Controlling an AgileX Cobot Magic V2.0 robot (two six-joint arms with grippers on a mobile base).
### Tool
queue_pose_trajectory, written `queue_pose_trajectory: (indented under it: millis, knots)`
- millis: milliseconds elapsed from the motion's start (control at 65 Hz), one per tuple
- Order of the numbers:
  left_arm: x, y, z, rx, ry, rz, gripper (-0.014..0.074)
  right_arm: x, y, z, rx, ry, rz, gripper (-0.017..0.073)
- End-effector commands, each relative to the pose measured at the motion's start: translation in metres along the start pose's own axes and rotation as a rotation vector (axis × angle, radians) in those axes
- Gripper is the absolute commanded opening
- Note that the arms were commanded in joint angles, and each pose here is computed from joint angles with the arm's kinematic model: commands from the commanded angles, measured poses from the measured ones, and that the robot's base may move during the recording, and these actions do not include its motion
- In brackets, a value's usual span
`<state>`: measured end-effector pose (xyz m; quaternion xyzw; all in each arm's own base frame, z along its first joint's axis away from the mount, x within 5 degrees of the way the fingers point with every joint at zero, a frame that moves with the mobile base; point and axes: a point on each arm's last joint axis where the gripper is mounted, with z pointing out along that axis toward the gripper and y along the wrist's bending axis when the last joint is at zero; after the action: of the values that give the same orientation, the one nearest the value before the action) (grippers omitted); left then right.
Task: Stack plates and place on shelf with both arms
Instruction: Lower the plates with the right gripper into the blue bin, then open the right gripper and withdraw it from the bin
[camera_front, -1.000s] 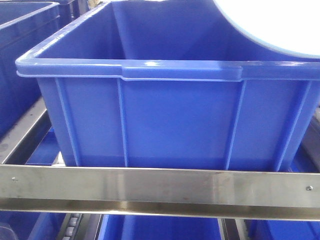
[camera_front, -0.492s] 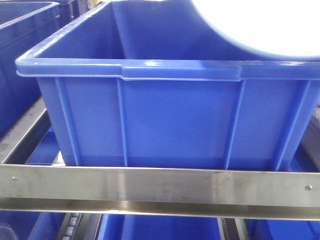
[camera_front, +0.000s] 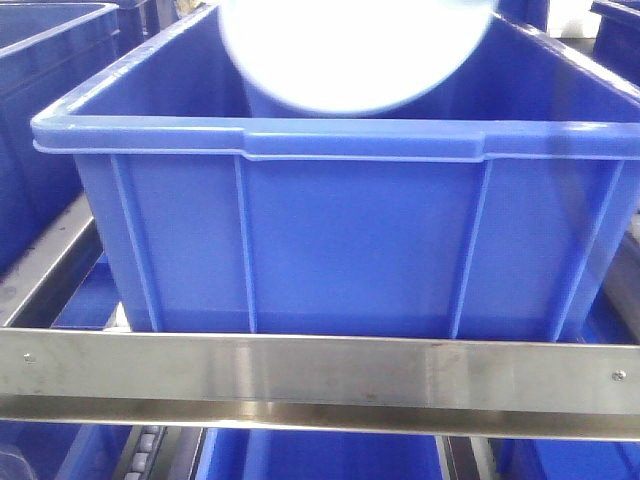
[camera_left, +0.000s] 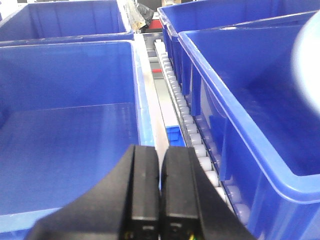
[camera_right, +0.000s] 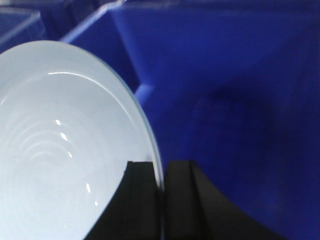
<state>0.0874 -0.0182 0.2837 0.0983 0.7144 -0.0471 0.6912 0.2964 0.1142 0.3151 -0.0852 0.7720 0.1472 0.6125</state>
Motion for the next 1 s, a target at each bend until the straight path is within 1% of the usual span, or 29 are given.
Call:
queue_pose_trajectory:
  millis: [0,308,400,523,554,600,831,892,985]
  knots:
    - [-0.017,0.002,-0.001,-0.014,-0.111,-0.014,0.0082,-0.033,0.006,-0.001,-0.016,-0.202,-0.008,0.0108]
    - [-0.017,0.002,-0.001,-0.014,-0.111,-0.014,0.0082,-0.032,0.006,-0.001,-0.016,-0.202,-0.008,0.0124]
    - [-0.017,0.002,-0.001,-0.014,-0.111,-0.014,0.0082,-0.032,0.005,-0.001,-0.012,-0.202,-0.007,0.0215]
    - [-0.017,0.002,-0.001,-0.014,-0.111,-0.014,0.0082,-0.033,0.000,0.000,0.004,-0.202,-0.006,0.0393]
    - [-0.017,0.002,-0.001,-0.014,-0.111,-0.014,0.0082,-0.033,-0.001,-0.001,0.006,-0.201,-0.005,0.0421]
    - [-0.017,0.002,-0.001,-0.014,-0.111,-0.014,0.0082,-0.033,-0.001,-0.001,0.006,-0.197,-0.005,0.0440]
    - [-0.017,0.002,-0.001,-0.014,-0.111,-0.014,0.0082,-0.036,-0.001,-0.017,0.001,-0.124,-0.007,0.0430]
    - [-0.017,0.002,-0.001,-0.014,-0.111,-0.014,0.0082,-0.038,-0.003,-0.025,0.005,-0.092,-0.022,0.0380]
    - [-0.017,0.002,-0.001,-0.014,-0.111,-0.014,0.0082,-0.039,-0.007,-0.040,0.017,-0.069,-0.071,0.0227]
